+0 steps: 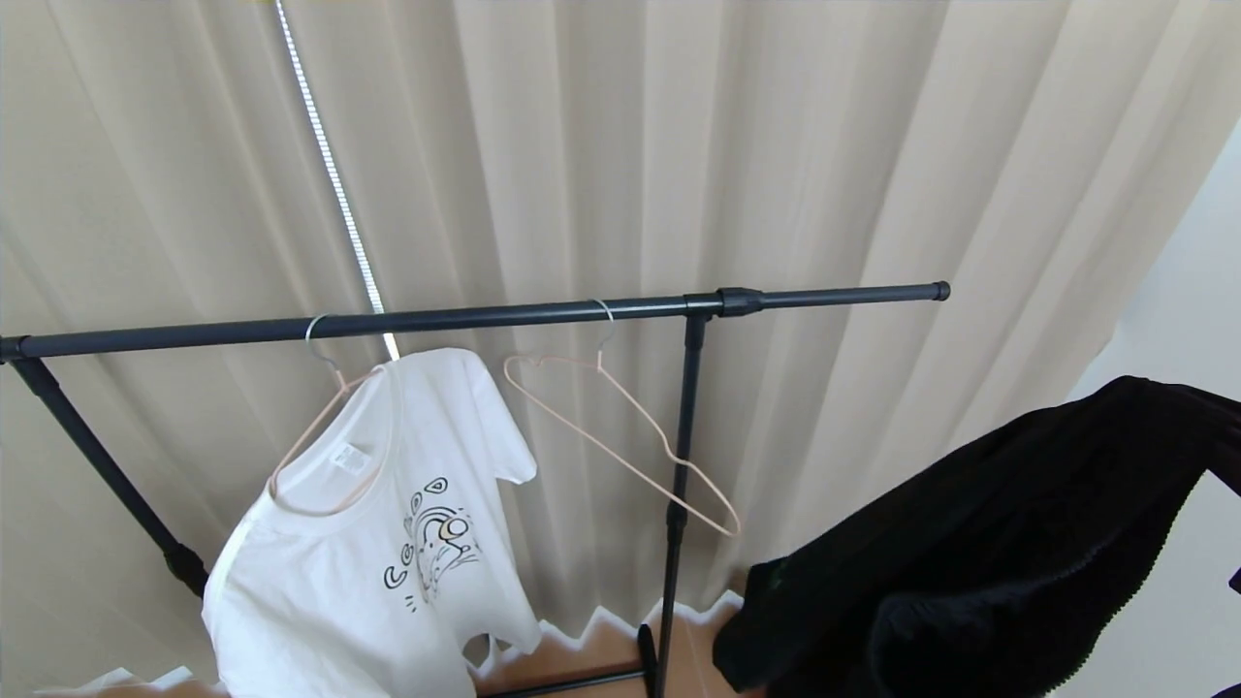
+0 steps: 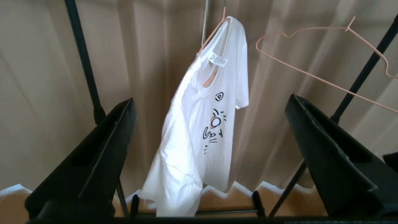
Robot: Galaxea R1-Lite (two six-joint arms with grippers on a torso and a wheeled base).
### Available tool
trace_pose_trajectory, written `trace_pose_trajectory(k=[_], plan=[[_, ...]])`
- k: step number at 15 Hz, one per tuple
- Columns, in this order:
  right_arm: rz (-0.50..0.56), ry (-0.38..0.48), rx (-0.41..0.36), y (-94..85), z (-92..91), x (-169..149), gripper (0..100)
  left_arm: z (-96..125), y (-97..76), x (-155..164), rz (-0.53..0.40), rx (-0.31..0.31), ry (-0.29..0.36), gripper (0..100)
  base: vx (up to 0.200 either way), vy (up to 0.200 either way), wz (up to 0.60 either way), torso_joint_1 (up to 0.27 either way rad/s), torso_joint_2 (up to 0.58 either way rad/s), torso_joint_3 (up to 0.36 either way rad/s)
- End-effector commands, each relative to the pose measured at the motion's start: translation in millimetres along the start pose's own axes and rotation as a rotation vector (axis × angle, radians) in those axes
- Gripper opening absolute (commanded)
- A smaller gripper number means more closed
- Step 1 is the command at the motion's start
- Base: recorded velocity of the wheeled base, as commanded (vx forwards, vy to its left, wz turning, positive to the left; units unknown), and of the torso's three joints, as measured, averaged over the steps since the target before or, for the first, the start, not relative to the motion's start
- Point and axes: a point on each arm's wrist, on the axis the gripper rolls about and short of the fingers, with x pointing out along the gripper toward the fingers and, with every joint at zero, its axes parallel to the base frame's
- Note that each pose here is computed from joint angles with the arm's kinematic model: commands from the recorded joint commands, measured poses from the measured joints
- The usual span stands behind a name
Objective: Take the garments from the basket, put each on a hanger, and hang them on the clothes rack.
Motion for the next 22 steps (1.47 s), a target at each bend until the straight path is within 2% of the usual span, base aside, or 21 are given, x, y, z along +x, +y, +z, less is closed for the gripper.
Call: trace_pose_trajectory(k=[1,16,19,22], plan=[[0.002,0.002,-0.01,0.3,-0.5,0.2,0,0.0,0.0,0.0,0.001,0.0,-0.001,100,0.0,0.0,0.0,0.0,0.0,0.0],[0.0,-0.028,-0.027,-0.4,1.5,-6.7,0,0.0,0.0,0.1,0.001,0.0,0.001,100,0.0,0.0,0.04,0.0,0.0,0.0],[-0.004,-0.021,-0.027,-0.6,0.6,-5.0,0,0.0,0.0,0.1,0.0,0.0,0.001,100,0.0,0.0,0.6,0.001,0.0,0.001],[-0.003,-0.02,-0.028,-0.5,0.5,-6.0,0,0.0,0.0,0.0,0.0,0.0,-0.001,100,0.0,0.0,0.0,0.0,0.0,0.0]])
